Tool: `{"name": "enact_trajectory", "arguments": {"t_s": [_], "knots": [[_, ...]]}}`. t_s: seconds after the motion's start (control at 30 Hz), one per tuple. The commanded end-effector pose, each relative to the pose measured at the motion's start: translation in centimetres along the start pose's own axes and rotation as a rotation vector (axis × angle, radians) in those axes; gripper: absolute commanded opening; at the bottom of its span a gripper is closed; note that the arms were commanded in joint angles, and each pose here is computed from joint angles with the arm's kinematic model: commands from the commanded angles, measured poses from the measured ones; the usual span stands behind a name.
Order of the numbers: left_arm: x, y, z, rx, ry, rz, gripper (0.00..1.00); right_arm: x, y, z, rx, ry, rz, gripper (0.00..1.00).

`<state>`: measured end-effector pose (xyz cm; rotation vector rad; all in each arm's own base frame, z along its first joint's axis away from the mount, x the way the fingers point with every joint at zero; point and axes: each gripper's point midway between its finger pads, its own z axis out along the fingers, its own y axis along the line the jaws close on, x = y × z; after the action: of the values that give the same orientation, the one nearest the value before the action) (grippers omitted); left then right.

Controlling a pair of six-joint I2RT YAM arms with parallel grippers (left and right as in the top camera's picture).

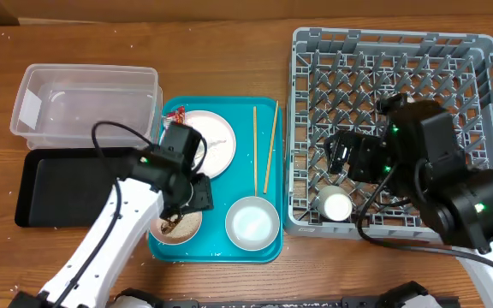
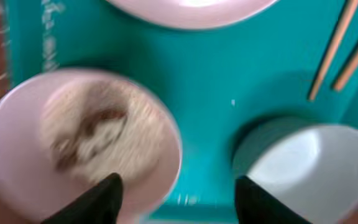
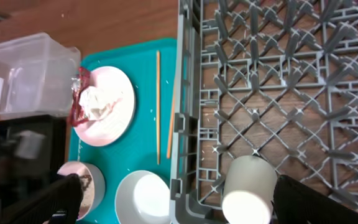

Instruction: Sort waste into correct bins and load items into the dishwasher

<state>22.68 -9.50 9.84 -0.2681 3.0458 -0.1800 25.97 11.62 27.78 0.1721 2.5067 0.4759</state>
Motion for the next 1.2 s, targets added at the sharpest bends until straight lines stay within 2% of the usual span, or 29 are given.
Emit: {"name": "enact_trajectory", "arguments": {"t_s": [0.0,0.1,0.23,0.33,0.57,0.7,0.87,1.1,1.17], "knots": [[1.3,0.1,4.4,0.034,0.014,-0.081,0.57,-0.4,0.3,0.4,-0.003,-0.002,0.006,1.0],[1.6,0.9,6.1,0.009,-0.011,-0.085,0.49,-0.1,0.6,1.2,-0.011,0.038,0.008,1.0],[1.4,1.2,6.8,0.002,-0.036,-0.083,0.18,0.3,0.7,2.0,-0.015,0.072,0.011,1.0],[1.1,1.0,6.8,0.01,-0.048,-0.082,0.04,0.3,0.8,2.1,-0.015,0.078,0.012,0.98],[1.1,-0.6,5.0,0.078,-0.011,-0.032,0.04,0.6,0.6,2.1,-0.009,0.087,0.008,0.97],[-0.4,-1.3,-0.1,0.133,-0.05,0.007,0.04,0.6,0.6,2.1,-0.009,0.087,0.008,0.97],[-2.8,-1.7,-7.0,0.346,-0.124,0.074,0.04,0.5,0.7,2.1,-0.011,0.084,0.008,0.96],[-6.7,3.5,-9.8,0.597,-0.206,-0.094,0.04,0.3,0.8,2.1,-0.015,0.077,0.008,0.96],[-7.7,5.3,-10.1,0.716,-0.219,-0.151,0.04,0.3,0.8,2.1,-0.015,0.077,0.008,0.96]]}}
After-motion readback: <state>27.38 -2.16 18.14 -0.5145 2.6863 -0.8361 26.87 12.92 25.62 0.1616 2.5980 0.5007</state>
